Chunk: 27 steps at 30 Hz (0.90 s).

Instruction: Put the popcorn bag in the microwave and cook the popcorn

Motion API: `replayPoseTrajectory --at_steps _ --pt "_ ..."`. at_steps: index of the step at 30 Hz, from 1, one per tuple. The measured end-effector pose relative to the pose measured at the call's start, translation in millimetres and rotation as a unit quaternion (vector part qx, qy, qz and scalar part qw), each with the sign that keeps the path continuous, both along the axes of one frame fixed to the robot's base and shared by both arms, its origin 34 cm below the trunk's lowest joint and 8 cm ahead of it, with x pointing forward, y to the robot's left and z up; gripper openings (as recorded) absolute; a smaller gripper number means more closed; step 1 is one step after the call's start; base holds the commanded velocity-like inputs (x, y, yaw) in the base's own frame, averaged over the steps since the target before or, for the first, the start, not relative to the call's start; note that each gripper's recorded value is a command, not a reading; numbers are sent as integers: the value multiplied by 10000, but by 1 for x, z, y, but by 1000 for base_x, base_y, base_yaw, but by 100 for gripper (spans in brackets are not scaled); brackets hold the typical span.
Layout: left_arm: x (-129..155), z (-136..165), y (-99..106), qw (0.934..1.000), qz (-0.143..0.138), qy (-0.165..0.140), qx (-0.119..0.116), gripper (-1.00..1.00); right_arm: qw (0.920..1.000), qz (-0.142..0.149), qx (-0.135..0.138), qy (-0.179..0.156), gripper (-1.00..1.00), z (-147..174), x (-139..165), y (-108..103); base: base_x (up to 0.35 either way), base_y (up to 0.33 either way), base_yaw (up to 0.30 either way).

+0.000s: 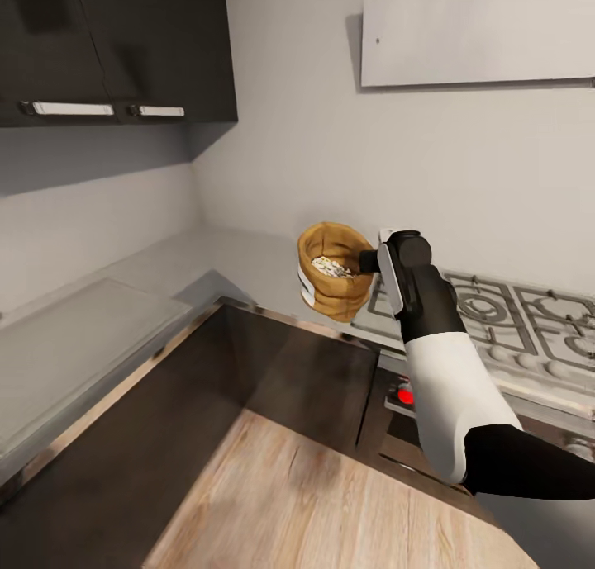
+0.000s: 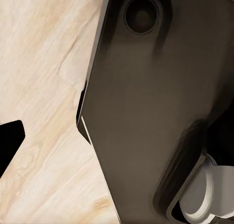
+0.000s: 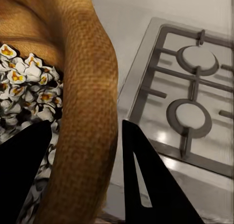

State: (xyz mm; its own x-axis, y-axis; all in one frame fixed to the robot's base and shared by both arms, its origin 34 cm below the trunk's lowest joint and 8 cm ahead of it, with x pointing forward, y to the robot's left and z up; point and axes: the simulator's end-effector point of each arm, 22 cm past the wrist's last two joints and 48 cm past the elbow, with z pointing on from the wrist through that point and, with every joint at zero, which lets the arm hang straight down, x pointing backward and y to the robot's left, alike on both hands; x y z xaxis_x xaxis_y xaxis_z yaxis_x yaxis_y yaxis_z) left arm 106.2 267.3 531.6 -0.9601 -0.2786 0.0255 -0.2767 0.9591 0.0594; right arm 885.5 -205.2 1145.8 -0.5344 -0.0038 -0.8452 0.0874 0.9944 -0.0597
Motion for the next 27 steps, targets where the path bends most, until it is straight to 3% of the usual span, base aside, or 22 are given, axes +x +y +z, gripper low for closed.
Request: replayPoseTrajectory --at_steps 14,27 --pt "0 0 0 10000 3 1 1 100 10000 -2 12 2 -100 0 0 0 -343 0 0" --pt "2 0 1 10000 12 -37 5 100 9999 34 28 98 -100 -6 -3 3 -30 0 0"
